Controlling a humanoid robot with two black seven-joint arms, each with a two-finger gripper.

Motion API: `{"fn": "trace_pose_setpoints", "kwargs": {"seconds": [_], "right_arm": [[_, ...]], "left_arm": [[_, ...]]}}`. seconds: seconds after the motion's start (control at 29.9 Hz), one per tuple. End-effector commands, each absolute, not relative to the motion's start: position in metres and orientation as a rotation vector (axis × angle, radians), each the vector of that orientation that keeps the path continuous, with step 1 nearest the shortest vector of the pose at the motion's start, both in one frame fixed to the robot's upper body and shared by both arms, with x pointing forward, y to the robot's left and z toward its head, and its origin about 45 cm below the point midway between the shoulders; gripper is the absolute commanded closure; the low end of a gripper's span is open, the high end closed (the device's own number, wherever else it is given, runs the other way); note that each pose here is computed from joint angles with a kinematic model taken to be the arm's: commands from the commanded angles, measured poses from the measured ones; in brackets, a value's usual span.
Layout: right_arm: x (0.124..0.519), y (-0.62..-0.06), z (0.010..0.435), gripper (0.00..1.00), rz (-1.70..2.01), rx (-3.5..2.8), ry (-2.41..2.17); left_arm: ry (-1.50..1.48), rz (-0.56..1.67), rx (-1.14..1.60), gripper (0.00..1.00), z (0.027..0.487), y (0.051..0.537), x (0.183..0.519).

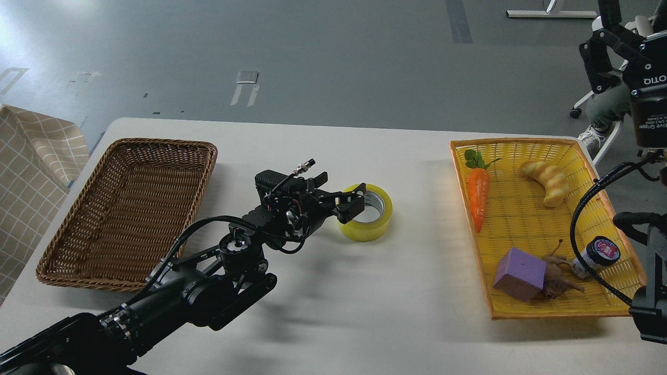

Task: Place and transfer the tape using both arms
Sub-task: 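Grasp the tape roll's rim with the left gripper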

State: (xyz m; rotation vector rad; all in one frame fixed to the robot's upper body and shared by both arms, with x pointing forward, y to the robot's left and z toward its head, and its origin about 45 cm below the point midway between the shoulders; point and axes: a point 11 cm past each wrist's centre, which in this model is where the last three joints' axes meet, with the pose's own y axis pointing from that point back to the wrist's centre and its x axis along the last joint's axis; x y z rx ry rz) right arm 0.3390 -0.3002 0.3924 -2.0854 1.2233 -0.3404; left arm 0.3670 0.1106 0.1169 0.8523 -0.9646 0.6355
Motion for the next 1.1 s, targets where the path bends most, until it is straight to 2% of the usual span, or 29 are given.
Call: {"fn": "trace_pose_setpoints", "kwargs": {"seconds": [0.0,0.27,0.6,0.87,1.0,1.04,1.07], "right_arm": [[0.338,-0.302,0.391,0.0,-0.337,-2.086,1.23],[0.337,-0.303,0.388,0.0,-0.331,-2.085,1.24],[0.336,-0.306,0.382,0.0,-0.317,-2.088,1.257],[0.333,-0.311,0.375,0.0,-0.305,-2.084,1.282],[0.332,-0.312,0.374,0.0,-0.302,-2.084,1.287],[0.332,-0.312,0.373,0.0,-0.302,-2.084,1.289],[0.332,-0.312,0.373,0.0,-0.302,-2.084,1.289]], "left_arm": [[-0.959,0.635,0.844,0.02,0.118,0.106,0.368],[-0.95,0.623,0.872,0.02,0.112,0.111,0.372],[-0.919,0.566,0.873,0.02,0.094,0.104,0.363],[-0.949,0.532,0.909,0.02,0.091,0.106,0.374],[-0.962,0.531,0.919,0.05,0.094,0.108,0.379],[-0.962,0.531,0.922,0.07,0.094,0.109,0.379],[-0.96,0.532,0.93,0.14,0.092,0.111,0.38]]}}
